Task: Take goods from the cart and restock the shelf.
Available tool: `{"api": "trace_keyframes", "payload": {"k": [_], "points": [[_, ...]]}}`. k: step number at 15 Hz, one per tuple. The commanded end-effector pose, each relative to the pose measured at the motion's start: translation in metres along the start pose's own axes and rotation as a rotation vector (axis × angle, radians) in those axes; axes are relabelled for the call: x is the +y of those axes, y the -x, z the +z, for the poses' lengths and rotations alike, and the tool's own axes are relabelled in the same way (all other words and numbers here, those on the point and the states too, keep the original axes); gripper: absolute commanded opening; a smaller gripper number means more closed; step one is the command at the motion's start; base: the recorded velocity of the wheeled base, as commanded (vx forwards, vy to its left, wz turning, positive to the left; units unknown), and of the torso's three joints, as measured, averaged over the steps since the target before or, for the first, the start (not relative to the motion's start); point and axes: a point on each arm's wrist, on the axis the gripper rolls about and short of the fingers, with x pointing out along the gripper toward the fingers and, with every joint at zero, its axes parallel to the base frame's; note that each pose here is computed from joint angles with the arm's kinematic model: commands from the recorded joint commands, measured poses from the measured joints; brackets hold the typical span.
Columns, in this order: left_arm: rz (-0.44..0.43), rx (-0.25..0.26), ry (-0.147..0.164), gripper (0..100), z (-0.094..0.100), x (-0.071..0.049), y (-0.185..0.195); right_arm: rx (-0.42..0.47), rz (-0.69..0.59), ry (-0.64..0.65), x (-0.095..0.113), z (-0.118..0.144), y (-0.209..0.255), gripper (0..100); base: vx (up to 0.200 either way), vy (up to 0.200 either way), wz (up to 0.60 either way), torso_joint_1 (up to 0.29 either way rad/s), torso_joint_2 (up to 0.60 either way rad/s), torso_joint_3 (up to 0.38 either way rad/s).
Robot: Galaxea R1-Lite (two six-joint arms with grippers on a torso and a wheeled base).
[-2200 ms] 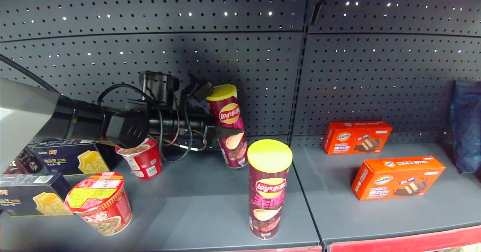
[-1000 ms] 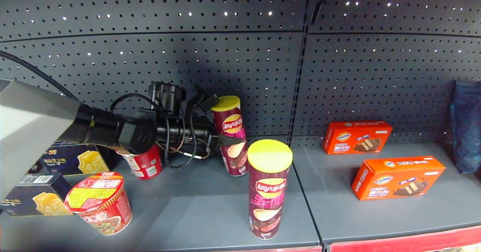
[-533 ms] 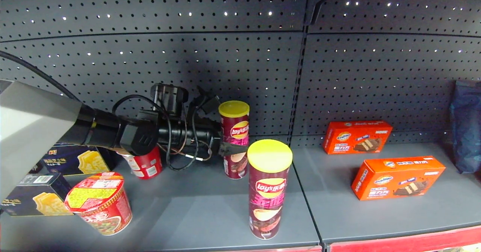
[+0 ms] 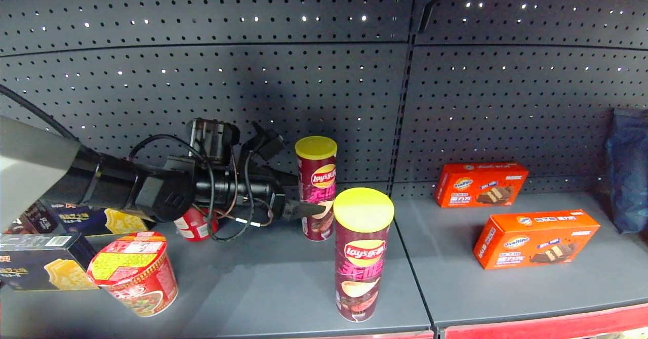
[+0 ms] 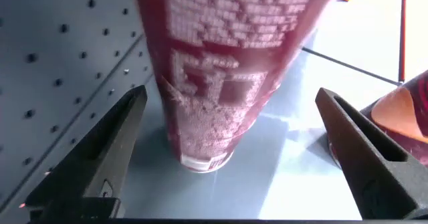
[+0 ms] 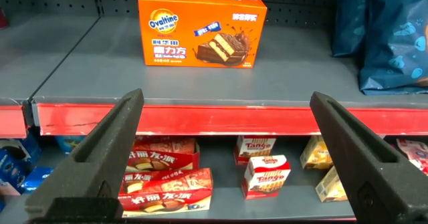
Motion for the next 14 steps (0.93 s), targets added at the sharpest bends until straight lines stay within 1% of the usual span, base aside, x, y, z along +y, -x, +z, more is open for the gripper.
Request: {"api": "trace_keyframes", "payload": {"k": [1,2,3,4,5,6,7,9,10,11,12,13,14], "points": [[0.024,-0.014,-0.003,100,-0.004,-0.005,0.015,-0.001,0.0,0.0,0.0,0.001,0.0,100,0.0,0.0,0.0,0.0,0.0,0.0],[0.045,-0.015,-0.007,100,-0.004,-0.009,0.02,-0.001,0.0,-0.002,0.0,0.001,0.0,100,0.0,0.0,0.0,0.0,0.0,0.0],[0.047,-0.014,-0.006,100,-0.005,-0.009,0.02,-0.001,0.0,-0.002,0.0,0.001,0.0,100,0.0,0.0,0.0,0.0,0.0,0.0],[0.093,-0.01,-0.016,100,-0.003,-0.019,0.032,0.001,0.0,-0.004,0.0,0.0,0.0,100,0.0,0.0,0.0,0.0,0.0,0.0],[0.107,-0.015,-0.024,100,0.0,-0.022,0.037,0.001,0.0,-0.002,0.0,0.0,0.0,100,0.0,0.0,0.0,0.0,0.0,0.0],[0.128,-0.022,-0.028,100,0.003,-0.023,0.043,0.001,0.0,-0.002,0.0,0.0,0.0,100,0.0,0.0,0.0,0.0,0.0,0.0],[0.163,-0.043,-0.041,100,0.009,-0.024,0.057,0.001,0.0,-0.005,0.0,0.0,0.0,100,0.0,0.0,0.0,0.0,0.0,0.0],[0.212,-0.082,-0.068,100,0.022,-0.03,0.079,-0.001,0.001,-0.004,0.0,0.001,0.0,100,0.0,0.0,0.0,0.0,0.0,0.0],[0.244,-0.091,-0.077,100,0.025,-0.032,0.088,0.001,0.0,-0.002,0.0,0.0,0.0,100,0.0,0.0,0.0,0.0,0.0,0.0],[0.283,-0.099,-0.086,100,0.029,-0.037,0.096,-0.001,0.0,0.0,0.0,0.001,0.0,100,0.0,0.0,0.0,0.0,0.0,0.0],[0.283,-0.099,-0.086,100,0.029,-0.037,0.096,-0.001,0.0,0.0,0.0,0.001,0.0,100,0.0,0.0,0.0,0.0,0.0,0.0],[0.365,-0.11,-0.089,100,0.035,-0.048,0.109,-0.001,0.0,0.001,0.0,0.001,0.0,100,0.0,0.0,0.0,0.0,0.0,0.0],[0.419,-0.119,-0.061,100,0.037,-0.058,0.117,0.001,0.0,0.0,0.0,0.0,0.0,100,0.0,0.0,0.0,0.0,0.0,0.0]]}}
